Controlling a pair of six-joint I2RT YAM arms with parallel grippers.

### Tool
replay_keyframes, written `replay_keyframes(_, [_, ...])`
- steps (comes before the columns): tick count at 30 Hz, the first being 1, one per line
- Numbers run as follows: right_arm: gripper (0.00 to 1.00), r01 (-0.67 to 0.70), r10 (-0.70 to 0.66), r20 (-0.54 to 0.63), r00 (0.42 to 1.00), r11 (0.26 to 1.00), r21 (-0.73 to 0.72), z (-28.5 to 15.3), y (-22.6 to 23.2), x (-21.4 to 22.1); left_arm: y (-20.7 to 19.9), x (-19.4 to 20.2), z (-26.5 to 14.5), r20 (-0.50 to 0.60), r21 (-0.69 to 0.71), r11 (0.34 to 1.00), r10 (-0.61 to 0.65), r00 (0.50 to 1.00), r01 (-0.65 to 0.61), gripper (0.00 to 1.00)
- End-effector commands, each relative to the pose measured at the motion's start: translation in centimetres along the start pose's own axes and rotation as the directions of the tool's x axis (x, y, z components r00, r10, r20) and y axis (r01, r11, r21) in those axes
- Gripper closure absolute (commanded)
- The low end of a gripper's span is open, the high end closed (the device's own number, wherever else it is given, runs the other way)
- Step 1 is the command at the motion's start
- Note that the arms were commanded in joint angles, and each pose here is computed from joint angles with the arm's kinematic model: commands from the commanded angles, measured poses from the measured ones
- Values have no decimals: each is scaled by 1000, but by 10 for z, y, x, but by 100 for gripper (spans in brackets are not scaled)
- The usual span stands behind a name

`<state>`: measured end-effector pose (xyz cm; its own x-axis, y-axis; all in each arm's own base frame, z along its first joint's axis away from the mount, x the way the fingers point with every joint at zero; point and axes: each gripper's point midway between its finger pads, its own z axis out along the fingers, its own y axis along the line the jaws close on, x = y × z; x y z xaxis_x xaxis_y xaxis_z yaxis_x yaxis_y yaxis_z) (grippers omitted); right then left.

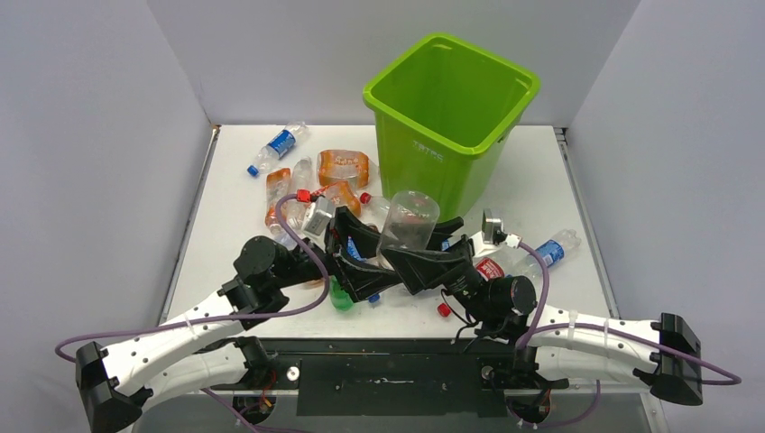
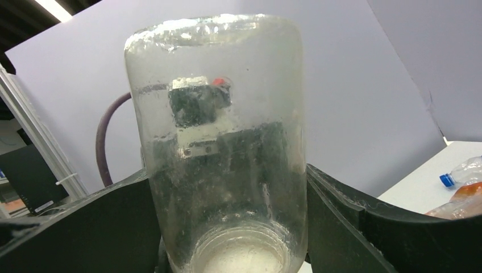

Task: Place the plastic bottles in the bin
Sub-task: Place the plastic bottle in the trash bin.

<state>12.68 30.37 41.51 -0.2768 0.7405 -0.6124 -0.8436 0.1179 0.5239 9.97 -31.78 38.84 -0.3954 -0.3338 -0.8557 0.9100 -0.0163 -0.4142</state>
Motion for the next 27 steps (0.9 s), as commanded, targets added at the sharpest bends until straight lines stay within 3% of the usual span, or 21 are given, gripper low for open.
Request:
replay_keyframes(1, [41,-40,41,36,998,998,-40,0,8,-5,-20,-20,2,61,76,996,32,998,-37,34])
replay_keyframes(6, [41,-44,45,35,998,998,-39,0,6,-1,-22,-24,-1,76,77,996,45,996,-51,59])
replay_keyframes(13, [40,-42,42,18,999,999,-35,0,5,2,-24,-25,-4,85,82,995,57,995,-64,84])
replay_keyframes(15, [32,-41,41,4,999,998,-38,0,7,3,-24,-25,-4,87,81,994,63,994,-70,98])
replay_keyframes(19, [2,-19,18,-38,999,1000,-20,0,8,3,-21,-26,-8,90,48,996,77,993,-82,100])
replay_keyframes(20, [0,-9,9,-52,999,1000,-3,0,7,2,-20,-26,-10,92,39,995,83,992,-87,100])
replay_keyframes(23, [10,33,-30,-100,995,999,29,0,7,-2,-17,-25,-15,89,8,995,100,991,-101,100])
replay_keyframes(27, [10,89,-78,-166,983,994,59,-4,7,-6,-12,-25,-21,94,-25,994,113,989,-111,100])
